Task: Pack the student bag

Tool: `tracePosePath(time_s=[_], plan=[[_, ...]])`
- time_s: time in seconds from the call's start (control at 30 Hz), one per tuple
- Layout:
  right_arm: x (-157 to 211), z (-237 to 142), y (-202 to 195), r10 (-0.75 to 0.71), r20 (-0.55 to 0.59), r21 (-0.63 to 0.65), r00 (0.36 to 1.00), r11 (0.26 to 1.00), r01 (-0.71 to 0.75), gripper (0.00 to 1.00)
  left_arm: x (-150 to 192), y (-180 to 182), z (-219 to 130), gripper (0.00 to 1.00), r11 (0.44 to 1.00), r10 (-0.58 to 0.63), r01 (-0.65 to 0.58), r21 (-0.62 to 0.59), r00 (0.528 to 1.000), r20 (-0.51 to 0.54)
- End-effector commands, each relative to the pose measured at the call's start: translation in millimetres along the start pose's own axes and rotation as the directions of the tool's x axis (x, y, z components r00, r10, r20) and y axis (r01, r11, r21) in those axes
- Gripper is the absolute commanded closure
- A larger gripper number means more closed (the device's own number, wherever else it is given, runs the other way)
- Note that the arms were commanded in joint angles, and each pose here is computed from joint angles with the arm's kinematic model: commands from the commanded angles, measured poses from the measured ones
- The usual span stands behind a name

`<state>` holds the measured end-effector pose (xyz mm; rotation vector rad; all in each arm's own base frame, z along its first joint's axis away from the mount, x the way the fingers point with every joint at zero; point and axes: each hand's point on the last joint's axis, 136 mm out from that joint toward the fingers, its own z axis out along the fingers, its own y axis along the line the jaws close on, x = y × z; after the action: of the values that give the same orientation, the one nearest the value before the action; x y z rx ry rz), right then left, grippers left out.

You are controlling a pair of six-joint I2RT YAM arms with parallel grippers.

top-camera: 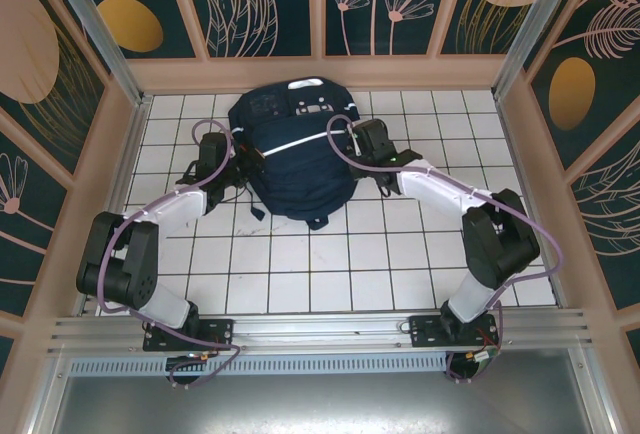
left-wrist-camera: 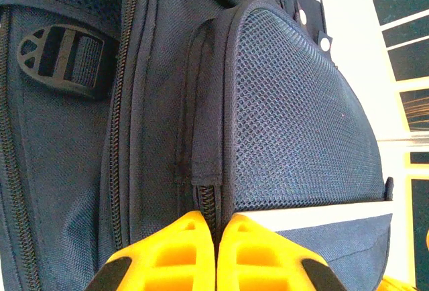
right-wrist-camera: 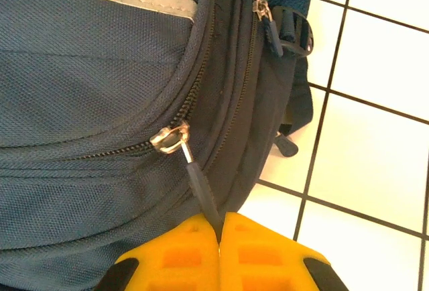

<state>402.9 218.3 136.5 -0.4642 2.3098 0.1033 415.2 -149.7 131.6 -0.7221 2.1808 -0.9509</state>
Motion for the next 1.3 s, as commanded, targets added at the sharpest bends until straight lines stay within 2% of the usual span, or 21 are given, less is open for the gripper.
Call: tracePosePath(time_s=[0.0,0.23,0.5,0.7,0.83,0.97,1.0,1.03,1.07,1.13,1.17,1.27], plan=[[-28,-3,-37,0.06,0.08,0.081,0.995,0.995,-0.066,1.0,-37,23,-13,1.0,0.996,0.001,0.012,-0.093,0.99,0.139],[-53,12,-34,-0.011,0.116,-0.02,0.993,1.0,0.014,1.0,-34,26,-10,1.0,0.995,0.018,-0.008,-0.095,0.994,0.106],[-69,42,-46,-0.059,0.121,-0.017,0.991,0.998,0.062,1.0,-33,28,-12,1.0,0.994,0.039,-0.03,-0.102,0.995,0.091],[-84,57,-35,-0.098,0.146,-0.079,0.984,0.991,0.11,1.0,-30,26,-11,1.0,0.993,0.064,-0.058,-0.1,0.996,0.064],[-89,65,-32,-0.101,0.141,-0.093,0.985,0.989,0.115,1.0,-30,25,-10,1.0,0.993,0.071,-0.066,-0.097,0.996,0.056],[-96,57,-31,-0.04,0.141,-0.111,0.989,0.992,0.056,1.0,-30,21,-8,1.0,0.993,0.084,-0.08,-0.089,0.995,0.044],[-99,50,-31,-0.015,0.146,-0.115,0.989,0.993,0.032,0.92,-31,20,-7,1.0,0.993,0.088,-0.084,-0.089,0.995,0.044],[-101,42,-31,0.007,0.15,-0.123,0.989,0.992,0.011,0.8,-32,19,-8,0.91,0.992,0.092,-0.087,-0.09,0.995,0.047],[-102,34,-32,0.03,0.158,-0.126,0.987,0.992,-0.01,0.67,-35,17,-8,0.78,0.991,0.096,-0.09,-0.094,0.994,0.054],[-105,14,-38,0.078,0.187,-0.118,0.979,0.991,-0.056,0.49,-41,14,-11,0.52,0.989,0.105,-0.097,-0.108,0.992,0.072],[-105,2,-42,0.107,0.204,-0.115,0.973,0.99,-0.085,0.44,-45,11,-14,0.42,0.988,0.112,-0.101,-0.114,0.99,0.089],[-105,-37,-62,0.172,0.292,-0.06,0.941,0.985,-0.162,0.32,-59,4,-29,0.27,0.981,0.148,-0.127,-0.144,0.978,0.146]])
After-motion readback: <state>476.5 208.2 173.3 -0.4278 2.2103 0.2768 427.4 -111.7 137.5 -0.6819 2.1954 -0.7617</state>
